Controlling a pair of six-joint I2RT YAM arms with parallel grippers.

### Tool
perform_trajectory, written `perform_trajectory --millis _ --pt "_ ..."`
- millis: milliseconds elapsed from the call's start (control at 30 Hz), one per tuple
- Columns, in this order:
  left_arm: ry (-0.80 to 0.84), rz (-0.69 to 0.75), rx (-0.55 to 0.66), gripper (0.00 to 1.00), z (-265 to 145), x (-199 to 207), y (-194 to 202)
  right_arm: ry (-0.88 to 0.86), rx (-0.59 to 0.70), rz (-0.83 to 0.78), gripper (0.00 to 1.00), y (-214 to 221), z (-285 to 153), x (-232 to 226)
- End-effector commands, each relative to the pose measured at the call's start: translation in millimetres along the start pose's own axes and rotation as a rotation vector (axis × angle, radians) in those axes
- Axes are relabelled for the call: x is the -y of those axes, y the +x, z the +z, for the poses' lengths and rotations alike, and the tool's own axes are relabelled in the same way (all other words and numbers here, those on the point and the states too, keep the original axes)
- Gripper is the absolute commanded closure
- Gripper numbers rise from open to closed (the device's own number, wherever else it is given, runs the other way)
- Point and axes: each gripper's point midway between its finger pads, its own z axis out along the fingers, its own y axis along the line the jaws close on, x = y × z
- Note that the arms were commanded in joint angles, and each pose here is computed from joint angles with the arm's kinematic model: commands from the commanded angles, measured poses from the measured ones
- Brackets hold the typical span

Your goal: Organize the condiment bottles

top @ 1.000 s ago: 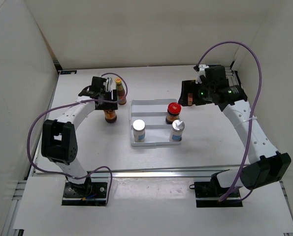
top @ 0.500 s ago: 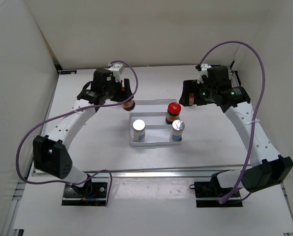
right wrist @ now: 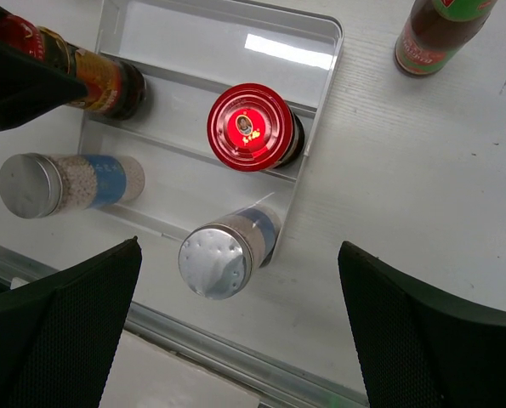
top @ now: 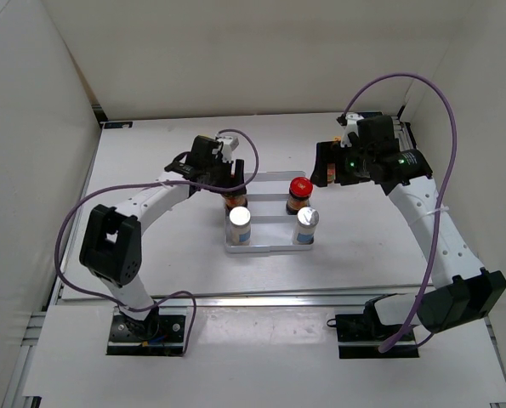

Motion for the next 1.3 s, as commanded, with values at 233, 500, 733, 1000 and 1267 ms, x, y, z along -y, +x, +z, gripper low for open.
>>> perform_trajectory --millis 233,500,733,1000,1267 --pt "0.053 0.054 0.058 0.8 8 22 -19 0.0 0.045 -0.015 0.0 -7 -18 -2" --pt "0.059 0.086 0.092 0.0 -5 30 -33 0.006 0.065 -0.019 0.0 -14 -22 -2" --pt "-0.008 0.133 0.25 0.0 -50 36 -96 0.054 0.085 -0.01 0.0 -22 -44 1" --pt "-0.208 0.183 0.411 0.0 -145 17 -116 0.161 0.15 0.073 0.0 -29 -68 24" --pt "-0.39 0.159 0.47 0.0 -208 -35 -64 0.207 0.181 0.105 0.0 -36 -77 40"
